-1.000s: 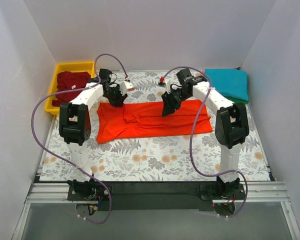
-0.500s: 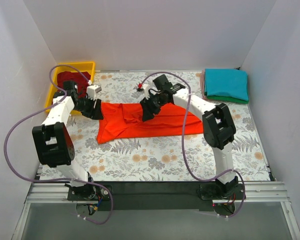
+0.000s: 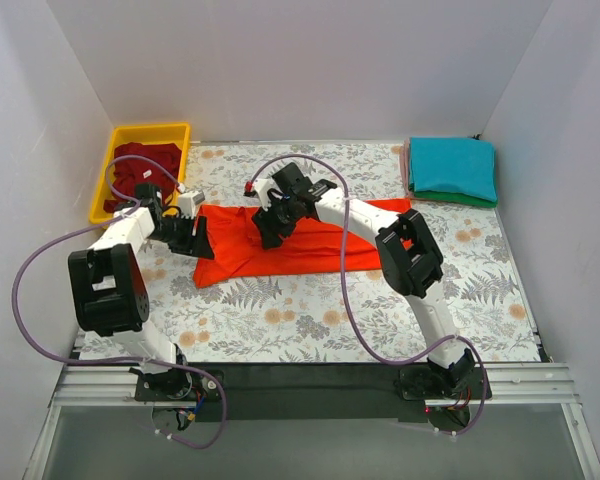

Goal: Fold and stack the t-shirts
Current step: Fold the tshirt

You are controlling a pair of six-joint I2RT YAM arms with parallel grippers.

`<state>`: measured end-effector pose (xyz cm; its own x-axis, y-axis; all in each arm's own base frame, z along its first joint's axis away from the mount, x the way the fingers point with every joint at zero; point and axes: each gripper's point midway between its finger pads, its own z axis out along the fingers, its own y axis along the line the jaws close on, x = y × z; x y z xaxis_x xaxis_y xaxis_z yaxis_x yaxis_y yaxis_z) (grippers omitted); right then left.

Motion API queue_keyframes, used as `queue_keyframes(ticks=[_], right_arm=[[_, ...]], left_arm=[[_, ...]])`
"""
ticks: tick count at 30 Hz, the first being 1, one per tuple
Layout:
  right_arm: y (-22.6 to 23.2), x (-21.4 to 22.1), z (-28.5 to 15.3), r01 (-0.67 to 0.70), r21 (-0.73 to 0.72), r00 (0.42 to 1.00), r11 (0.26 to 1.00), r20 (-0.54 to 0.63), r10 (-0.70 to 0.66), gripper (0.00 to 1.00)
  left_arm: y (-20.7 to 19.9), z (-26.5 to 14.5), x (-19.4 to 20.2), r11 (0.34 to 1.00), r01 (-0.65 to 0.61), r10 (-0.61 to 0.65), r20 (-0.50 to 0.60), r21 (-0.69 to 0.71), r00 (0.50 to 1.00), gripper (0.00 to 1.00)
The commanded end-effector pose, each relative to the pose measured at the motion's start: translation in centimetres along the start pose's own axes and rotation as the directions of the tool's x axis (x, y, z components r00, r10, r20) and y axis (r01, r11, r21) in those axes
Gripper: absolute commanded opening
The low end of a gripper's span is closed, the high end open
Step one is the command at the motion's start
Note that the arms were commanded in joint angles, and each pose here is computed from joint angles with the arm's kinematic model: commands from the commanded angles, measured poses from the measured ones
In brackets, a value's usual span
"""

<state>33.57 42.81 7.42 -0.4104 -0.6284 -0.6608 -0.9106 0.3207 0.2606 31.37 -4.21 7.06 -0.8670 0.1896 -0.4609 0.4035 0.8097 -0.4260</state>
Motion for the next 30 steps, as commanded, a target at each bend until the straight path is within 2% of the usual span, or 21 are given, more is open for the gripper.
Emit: queue_keyframes(ticks=[1,7,11,12,13,14,15,16,22,25,30], right_arm=[[-1.0,-2.8,0.7,0.063,0.068,0.996,0.996,0.059,-0.067,0.64],[-1.9,-3.2,1.8,0.075,0.111,0.995,0.991,0.056,-0.082,0.64],[-2.1,-2.8,2.5,0.081,0.112,0.995,0.99,0.046,-0.087,0.61],[-2.3,-2.6,2.6,0.082,0.12,0.995,0.989,0.039,-0.088,0.54],[-2.3,-2.6,2.6,0.082,0.12,0.995,0.989,0.039,-0.088,0.52],[-2.4,-2.6,2.7,0.082,0.126,0.995,0.989,0.038,-0.087,0.48],[-2.5,-2.6,2.6,0.082,0.128,0.995,0.988,0.039,-0.088,0.44],[-2.4,-2.8,2.5,0.082,0.13,0.995,0.988,0.041,-0.088,0.35],[-2.3,-3.2,1.9,0.066,0.137,0.996,0.988,0.054,-0.074,0.08],[-2.2,-3.3,1.5,0.047,0.127,0.997,0.991,0.063,-0.055,0.01],[-2.6,-3.3,0.8,0.013,0.12,0.997,0.993,0.075,-0.022,0.01]], left_arm=[[0.0,0.7,-0.6,1.0,0.01,-0.011,0.022,0.028,1.0,0.51],[0.8,1.7,-0.3,1.0,0.018,-0.018,0.008,0.021,1.0,0.5],[0.8,1.9,-0.2,0.999,0.021,-0.021,0.002,0.034,1.0,0.44],[0.8,1.8,-0.4,0.999,0.015,-0.015,0.007,0.033,1.0,0.35],[0.8,1.8,-0.4,0.999,0.011,-0.012,0.007,0.033,1.0,0.35],[0.8,1.8,-0.3,0.999,0.014,-0.014,0.001,0.034,1.0,0.28],[0.8,1.8,-0.5,0.999,0.011,-0.011,0.003,0.032,1.0,0.26],[0.8,1.8,-0.5,0.999,0.013,-0.013,0.002,0.035,1.0,0.22],[1.3,1.7,-1.3,1.0,0.005,-0.005,0.0,0.025,1.0,0.0],[1.8,1.4,-2.3,1.0,-0.012,0.012,0.012,0.005,1.0,0.0],[2.6,1.1,-4.0,0.999,-0.039,0.039,0.03,-0.018,0.999,0.0]])
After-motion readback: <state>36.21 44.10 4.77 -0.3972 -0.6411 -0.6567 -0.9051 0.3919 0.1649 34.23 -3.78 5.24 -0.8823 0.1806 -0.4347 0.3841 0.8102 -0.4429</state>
